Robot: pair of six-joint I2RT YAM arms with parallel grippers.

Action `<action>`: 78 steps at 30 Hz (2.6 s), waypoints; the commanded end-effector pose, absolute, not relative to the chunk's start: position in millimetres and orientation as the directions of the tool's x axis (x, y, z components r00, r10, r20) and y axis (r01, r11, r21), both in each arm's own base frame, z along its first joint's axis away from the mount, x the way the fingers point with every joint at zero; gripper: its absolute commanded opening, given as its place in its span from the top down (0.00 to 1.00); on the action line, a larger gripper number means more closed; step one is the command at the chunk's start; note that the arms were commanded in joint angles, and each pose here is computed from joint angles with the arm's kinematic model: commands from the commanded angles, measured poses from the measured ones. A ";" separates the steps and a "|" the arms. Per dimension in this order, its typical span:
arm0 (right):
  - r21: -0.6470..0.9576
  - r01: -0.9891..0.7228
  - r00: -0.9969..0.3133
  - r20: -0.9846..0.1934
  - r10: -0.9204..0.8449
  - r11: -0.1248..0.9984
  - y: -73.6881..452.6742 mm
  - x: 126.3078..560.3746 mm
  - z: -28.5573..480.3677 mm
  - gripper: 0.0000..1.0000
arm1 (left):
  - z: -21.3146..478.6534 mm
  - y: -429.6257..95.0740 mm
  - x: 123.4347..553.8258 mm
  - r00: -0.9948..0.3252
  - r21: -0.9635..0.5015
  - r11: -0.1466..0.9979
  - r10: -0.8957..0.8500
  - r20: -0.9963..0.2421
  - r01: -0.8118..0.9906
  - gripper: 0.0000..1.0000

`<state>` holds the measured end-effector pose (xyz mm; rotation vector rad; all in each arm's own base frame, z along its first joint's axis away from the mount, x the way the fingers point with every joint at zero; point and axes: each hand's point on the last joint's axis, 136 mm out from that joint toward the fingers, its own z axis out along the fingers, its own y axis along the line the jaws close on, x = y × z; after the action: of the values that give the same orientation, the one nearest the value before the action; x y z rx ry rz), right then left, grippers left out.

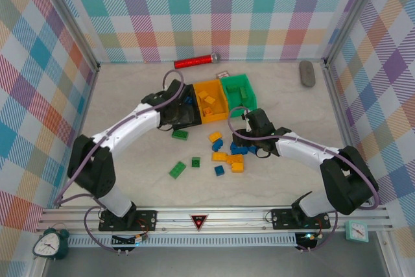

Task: Sort the legos into containers by color
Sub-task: Place the lego in the container, then pick up the lego from the middle-left of the table, then place the lego in the container.

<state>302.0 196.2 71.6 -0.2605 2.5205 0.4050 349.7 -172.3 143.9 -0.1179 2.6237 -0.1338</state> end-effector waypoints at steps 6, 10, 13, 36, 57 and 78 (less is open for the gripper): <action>0.264 -0.262 -0.818 -0.571 -0.069 0.928 201.7 307.2 70.4 0.43 | 121.8 -210.5 272.5 -0.910 -0.280 0.948 0.025 -0.413 0.153 0.30; 0.255 -0.257 -0.815 -0.576 -0.067 0.932 200.3 309.0 71.5 0.43 | 96.3 -228.6 240.7 -0.921 -0.207 0.952 0.141 -0.362 0.227 0.31; 0.245 -0.247 -0.804 -0.592 -0.057 0.938 196.8 310.5 75.0 0.43 | 76.5 -237.3 230.8 -0.929 -0.140 0.958 0.196 -0.315 0.250 0.32; 0.240 -0.196 -0.744 -0.668 0.016 0.951 168.7 307.7 104.1 0.43 | 52.8 -252.8 248.9 -0.946 -0.027 0.980 0.185 -0.267 0.199 0.60; 0.266 -0.189 -0.730 -0.682 0.046 0.945 166.1 304.8 111.6 0.43 | 131.3 -289.5 313.5 -0.888 -0.081 0.978 0.138 -0.439 0.192 0.63; 0.272 -0.174 -0.709 -0.701 0.071 0.947 159.2 303.3 118.6 0.43 | 209.6 -378.8 520.9 -0.732 -0.409 0.897 -0.165 -0.661 0.166 0.55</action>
<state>301.1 163.1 116.8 -0.1005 2.3407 0.4157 511.6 -368.2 211.5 -0.0176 2.3301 -0.5481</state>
